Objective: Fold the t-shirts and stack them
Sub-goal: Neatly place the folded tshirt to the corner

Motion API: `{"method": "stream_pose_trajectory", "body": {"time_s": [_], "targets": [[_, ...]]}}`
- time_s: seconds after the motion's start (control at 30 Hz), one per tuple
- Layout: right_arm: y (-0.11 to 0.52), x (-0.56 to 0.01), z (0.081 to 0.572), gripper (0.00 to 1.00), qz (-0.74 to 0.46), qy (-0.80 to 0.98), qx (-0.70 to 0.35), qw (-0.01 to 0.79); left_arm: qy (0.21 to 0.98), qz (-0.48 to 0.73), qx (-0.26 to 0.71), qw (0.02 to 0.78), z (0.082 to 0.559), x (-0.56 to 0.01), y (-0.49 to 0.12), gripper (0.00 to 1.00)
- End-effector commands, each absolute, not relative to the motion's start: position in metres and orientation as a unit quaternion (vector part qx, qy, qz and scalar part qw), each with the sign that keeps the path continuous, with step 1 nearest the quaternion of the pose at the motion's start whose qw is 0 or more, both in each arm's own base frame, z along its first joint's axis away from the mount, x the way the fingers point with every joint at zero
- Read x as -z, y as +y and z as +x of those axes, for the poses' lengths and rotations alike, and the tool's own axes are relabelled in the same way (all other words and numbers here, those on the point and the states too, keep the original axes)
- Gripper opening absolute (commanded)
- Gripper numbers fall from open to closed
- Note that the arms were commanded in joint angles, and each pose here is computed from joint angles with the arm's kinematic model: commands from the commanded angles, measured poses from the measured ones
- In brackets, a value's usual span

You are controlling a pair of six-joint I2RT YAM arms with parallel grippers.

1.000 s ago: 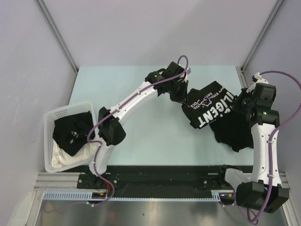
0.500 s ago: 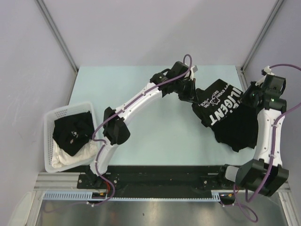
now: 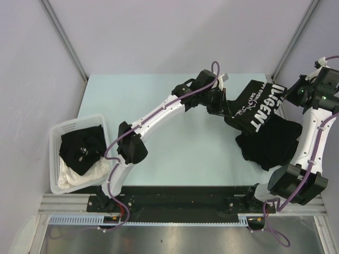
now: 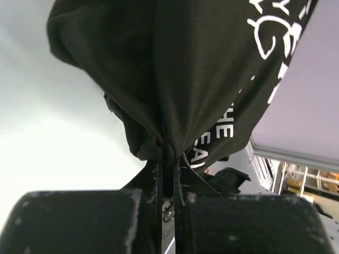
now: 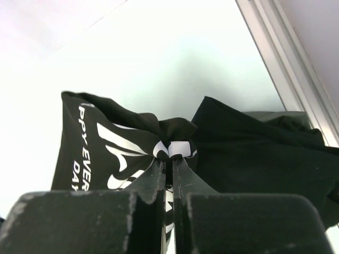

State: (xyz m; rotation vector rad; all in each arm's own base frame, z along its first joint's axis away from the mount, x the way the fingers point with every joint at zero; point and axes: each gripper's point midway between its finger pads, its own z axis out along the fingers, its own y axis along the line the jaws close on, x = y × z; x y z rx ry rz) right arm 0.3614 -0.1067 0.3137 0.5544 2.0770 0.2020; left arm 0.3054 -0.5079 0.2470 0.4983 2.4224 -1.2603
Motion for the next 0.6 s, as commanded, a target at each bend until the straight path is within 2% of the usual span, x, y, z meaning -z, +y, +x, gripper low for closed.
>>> {"method": "stream_pose_trajectory", "body": {"time_s": [0.0,0.57], "targets": [[-0.132,-0.338,0.354,0.00,0.254,0.827,-0.050,0.499,0.834,0.206,0.482,0.168,0.273,-0.280,-0.518,0.00],[-0.137,-0.280,0.271,0.00,0.312,0.847,0.037,0.429,0.851,0.255,0.441,0.126,0.235,-0.232,-0.515,0.00]]}}
